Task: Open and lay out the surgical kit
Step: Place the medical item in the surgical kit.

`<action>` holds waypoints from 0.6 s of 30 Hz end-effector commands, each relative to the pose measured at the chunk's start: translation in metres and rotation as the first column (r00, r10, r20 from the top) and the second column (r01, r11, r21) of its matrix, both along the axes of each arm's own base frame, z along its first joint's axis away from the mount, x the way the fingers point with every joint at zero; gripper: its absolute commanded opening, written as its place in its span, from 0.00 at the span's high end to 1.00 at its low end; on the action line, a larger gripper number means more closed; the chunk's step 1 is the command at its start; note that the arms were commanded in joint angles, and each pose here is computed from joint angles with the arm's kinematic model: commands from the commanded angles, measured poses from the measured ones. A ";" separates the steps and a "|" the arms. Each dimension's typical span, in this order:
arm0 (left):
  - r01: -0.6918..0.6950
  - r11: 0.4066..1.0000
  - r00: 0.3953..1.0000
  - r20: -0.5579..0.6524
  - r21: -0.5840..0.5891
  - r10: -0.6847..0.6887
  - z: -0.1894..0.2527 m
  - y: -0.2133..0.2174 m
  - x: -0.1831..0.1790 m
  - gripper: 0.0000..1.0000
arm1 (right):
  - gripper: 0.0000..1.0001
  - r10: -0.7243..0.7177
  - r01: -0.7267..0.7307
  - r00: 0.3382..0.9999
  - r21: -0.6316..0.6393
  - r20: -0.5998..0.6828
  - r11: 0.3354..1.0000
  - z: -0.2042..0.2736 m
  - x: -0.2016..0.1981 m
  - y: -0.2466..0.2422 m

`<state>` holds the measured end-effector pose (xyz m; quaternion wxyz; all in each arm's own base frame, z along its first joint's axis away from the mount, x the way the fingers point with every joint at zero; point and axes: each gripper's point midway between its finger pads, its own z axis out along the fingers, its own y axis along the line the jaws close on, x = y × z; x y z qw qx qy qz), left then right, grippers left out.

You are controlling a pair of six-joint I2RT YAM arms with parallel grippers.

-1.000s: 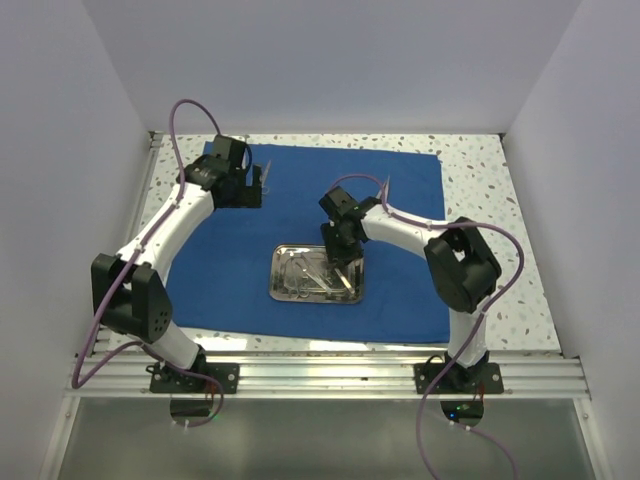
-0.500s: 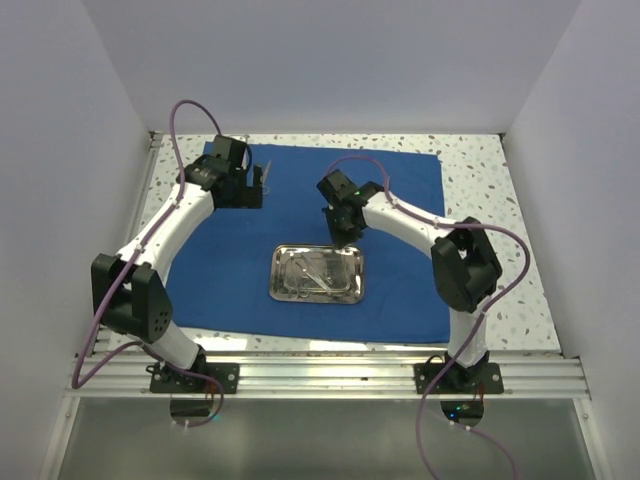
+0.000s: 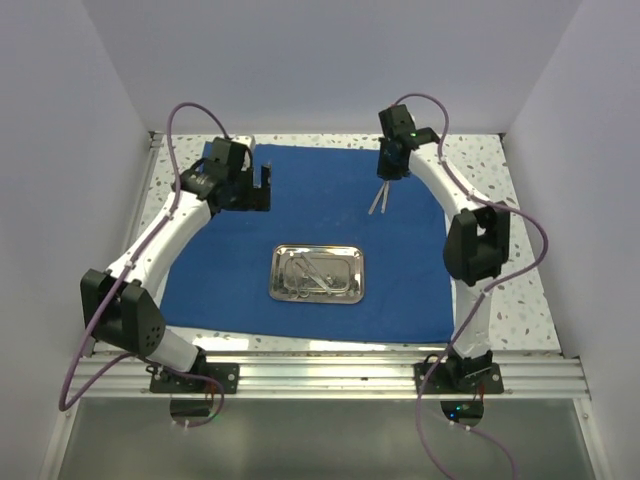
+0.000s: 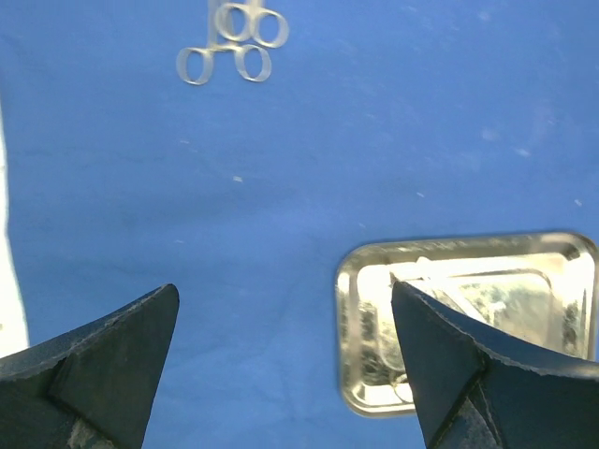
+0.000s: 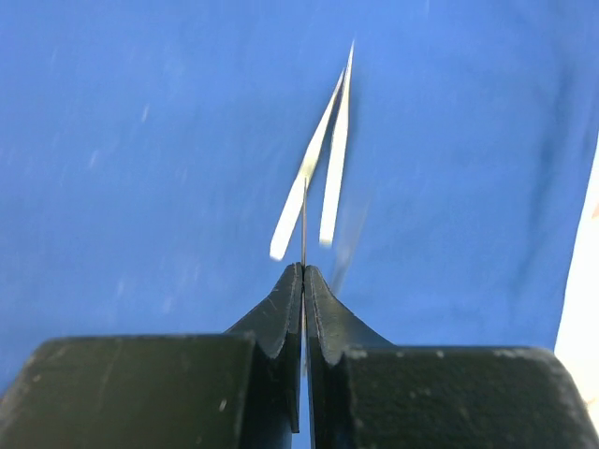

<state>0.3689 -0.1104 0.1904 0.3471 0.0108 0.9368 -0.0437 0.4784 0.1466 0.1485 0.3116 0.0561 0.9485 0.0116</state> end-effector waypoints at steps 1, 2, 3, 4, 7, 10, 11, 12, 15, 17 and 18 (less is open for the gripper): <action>0.072 0.996 0.997 0.000 -0.060 -0.072 0.006 -0.035 -0.016 0.00 | 1.00 -0.012 0.010 0.999 -0.058 -0.040 0.998 -0.025 0.023 -0.010; 0.082 0.995 0.997 -0.003 -0.061 -0.083 0.006 -0.041 -0.019 0.00 | 1.00 -0.019 0.017 0.999 -0.068 -0.040 0.998 -0.028 0.030 -0.012; 0.100 0.993 0.995 -0.010 -0.066 -0.101 0.005 -0.052 -0.024 0.01 | 1.00 -0.024 0.024 1.000 -0.062 -0.012 0.998 -0.019 0.041 -0.012; 0.100 0.993 0.995 -0.015 -0.064 -0.101 0.004 -0.056 -0.027 0.01 | 1.00 -0.035 0.031 0.998 -0.077 -0.051 0.997 -0.038 0.044 -0.016; 0.110 0.991 0.992 -0.048 -0.082 -0.114 -0.004 -0.070 -0.037 0.02 | 1.00 -0.054 0.048 0.997 -0.089 -0.058 0.995 -0.050 0.056 -0.021; 0.112 0.988 0.991 -0.066 -0.102 -0.119 -0.008 -0.080 -0.043 0.04 | 0.93 -0.078 0.072 0.995 -0.095 -0.055 0.993 -0.056 0.064 -0.030; 0.114 0.988 0.990 -0.068 -0.108 -0.121 -0.008 -0.082 -0.044 0.04 | 0.87 -0.083 0.076 0.995 -0.095 -0.063 0.993 -0.061 0.066 -0.032; 0.119 0.986 0.989 -0.072 -0.113 -0.128 -0.008 -0.086 -0.046 0.04 | 0.79 -0.088 0.083 0.994 -0.087 -0.059 0.993 -0.060 0.068 -0.032; 0.130 0.984 0.986 -0.085 -0.118 -0.140 -0.011 -0.092 -0.051 0.04 | 0.59 -0.103 0.099 0.993 -0.069 -0.051 0.993 -0.055 0.070 -0.037; 0.140 0.983 0.984 -0.097 -0.115 -0.151 -0.016 -0.094 -0.054 0.04 | 0.50 -0.104 0.102 0.994 -0.053 -0.030 0.993 -0.044 0.070 -0.039; 0.153 0.982 0.981 -0.105 -0.111 -0.164 -0.020 -0.099 -0.057 0.04 | 0.49 -0.104 0.102 0.994 -0.049 -0.036 0.994 -0.044 0.068 -0.039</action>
